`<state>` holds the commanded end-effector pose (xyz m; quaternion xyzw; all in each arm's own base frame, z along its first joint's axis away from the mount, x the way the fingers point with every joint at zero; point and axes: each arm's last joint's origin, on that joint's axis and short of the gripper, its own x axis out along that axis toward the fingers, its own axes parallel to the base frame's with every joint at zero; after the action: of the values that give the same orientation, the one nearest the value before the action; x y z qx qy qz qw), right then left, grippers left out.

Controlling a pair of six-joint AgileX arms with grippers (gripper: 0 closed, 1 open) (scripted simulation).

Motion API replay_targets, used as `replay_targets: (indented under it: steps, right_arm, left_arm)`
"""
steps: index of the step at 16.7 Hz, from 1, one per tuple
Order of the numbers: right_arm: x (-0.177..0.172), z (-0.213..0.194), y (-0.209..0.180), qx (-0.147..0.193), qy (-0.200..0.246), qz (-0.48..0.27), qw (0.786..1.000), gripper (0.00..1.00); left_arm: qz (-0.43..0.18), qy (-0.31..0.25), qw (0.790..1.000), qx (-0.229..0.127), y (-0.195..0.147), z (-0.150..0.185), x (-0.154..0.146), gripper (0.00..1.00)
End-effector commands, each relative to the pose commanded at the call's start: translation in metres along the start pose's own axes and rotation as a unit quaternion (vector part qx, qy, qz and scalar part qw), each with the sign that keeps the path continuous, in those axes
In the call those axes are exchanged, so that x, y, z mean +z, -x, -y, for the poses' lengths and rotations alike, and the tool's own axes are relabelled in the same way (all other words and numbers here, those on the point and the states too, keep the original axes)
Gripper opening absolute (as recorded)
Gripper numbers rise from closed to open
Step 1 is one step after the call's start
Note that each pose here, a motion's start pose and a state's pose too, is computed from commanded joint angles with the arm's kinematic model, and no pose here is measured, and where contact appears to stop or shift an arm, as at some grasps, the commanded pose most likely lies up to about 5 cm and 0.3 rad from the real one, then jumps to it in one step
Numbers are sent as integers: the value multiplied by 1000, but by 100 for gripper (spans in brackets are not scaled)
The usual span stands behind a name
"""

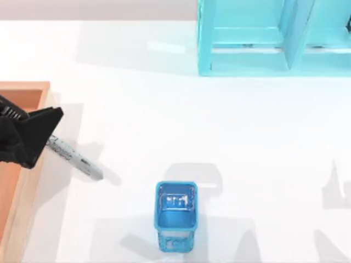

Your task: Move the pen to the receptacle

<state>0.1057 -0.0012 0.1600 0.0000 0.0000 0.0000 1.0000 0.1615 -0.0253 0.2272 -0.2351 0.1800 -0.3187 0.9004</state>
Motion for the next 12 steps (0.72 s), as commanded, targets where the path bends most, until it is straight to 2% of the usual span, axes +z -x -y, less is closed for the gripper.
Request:
replay_targets:
  steps: [5, 9, 12]
  right_arm:
    - [0, 0, 0, 0, 0, 0, 1000, 100]
    - [0, 0, 0, 0, 0, 0, 1000, 100]
    - [0, 0, 0, 0, 0, 0, 1000, 100]
  left_arm:
    - [-65, -14, 997, 24, -6, -17, 10, 0]
    - [-126, -54, 990, 38, -7, -40, 37, 0]
    - [-168, -97, 980, 35, -3, -61, 61, 0]
